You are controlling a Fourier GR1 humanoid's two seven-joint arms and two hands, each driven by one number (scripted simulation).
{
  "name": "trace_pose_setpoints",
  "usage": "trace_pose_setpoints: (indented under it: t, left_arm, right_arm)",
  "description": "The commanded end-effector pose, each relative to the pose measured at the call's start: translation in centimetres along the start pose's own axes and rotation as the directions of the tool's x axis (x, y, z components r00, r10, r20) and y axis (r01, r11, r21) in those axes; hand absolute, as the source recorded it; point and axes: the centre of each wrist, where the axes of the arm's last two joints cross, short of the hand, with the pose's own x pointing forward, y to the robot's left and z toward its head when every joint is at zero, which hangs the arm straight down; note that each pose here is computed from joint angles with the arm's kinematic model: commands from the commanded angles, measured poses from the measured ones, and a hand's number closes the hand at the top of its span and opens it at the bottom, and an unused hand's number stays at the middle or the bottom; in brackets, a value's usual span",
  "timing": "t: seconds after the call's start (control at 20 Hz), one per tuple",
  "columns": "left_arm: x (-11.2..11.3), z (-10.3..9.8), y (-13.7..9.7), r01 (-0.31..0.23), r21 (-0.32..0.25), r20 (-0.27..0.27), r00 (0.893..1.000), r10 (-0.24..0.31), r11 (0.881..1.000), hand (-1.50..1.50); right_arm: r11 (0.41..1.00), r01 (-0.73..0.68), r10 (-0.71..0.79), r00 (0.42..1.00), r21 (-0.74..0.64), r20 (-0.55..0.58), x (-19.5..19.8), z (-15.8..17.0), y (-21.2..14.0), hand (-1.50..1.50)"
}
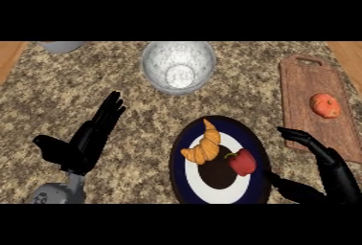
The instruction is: Pick the bell pepper from the plate and place it in the bowl
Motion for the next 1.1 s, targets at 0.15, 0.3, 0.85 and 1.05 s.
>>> trace_pose_setpoints:
  t: [0.15,0.3,0.85,1.05]
  left_arm:
    - [0.3,-0.1,-1.4,-0.047,-0.018,-0.034,0.998,0.047,0.999,0.00]
    - [-0.6,-1.3,-1.1,-0.043,-0.011,-0.044,0.998,0.043,0.999,0.00]
    - [0.0,-0.9,-1.9,-0.052,-0.061,-0.044,0.998,0.050,0.997,0.00]
    - [-0.4,-1.2,-2.3,-0.038,-0.044,-0.034,0.999,0.037,0.998,0.00]
  right_arm:
    - [0.930,-0.327,0.315,0.944,0.170,0.096,2.9,3.3,-0.7,-1.50]
    - [0.852,-0.495,0.498,0.867,0.172,0.024,4.9,2.7,-2.4,-1.50]
    - [0.730,-0.528,0.660,0.709,0.433,-0.248,13.7,0.7,0.9,-1.50]
    - [0.699,-0.497,0.693,0.648,0.515,-0.315,13.0,-0.5,3.8,-1.50]
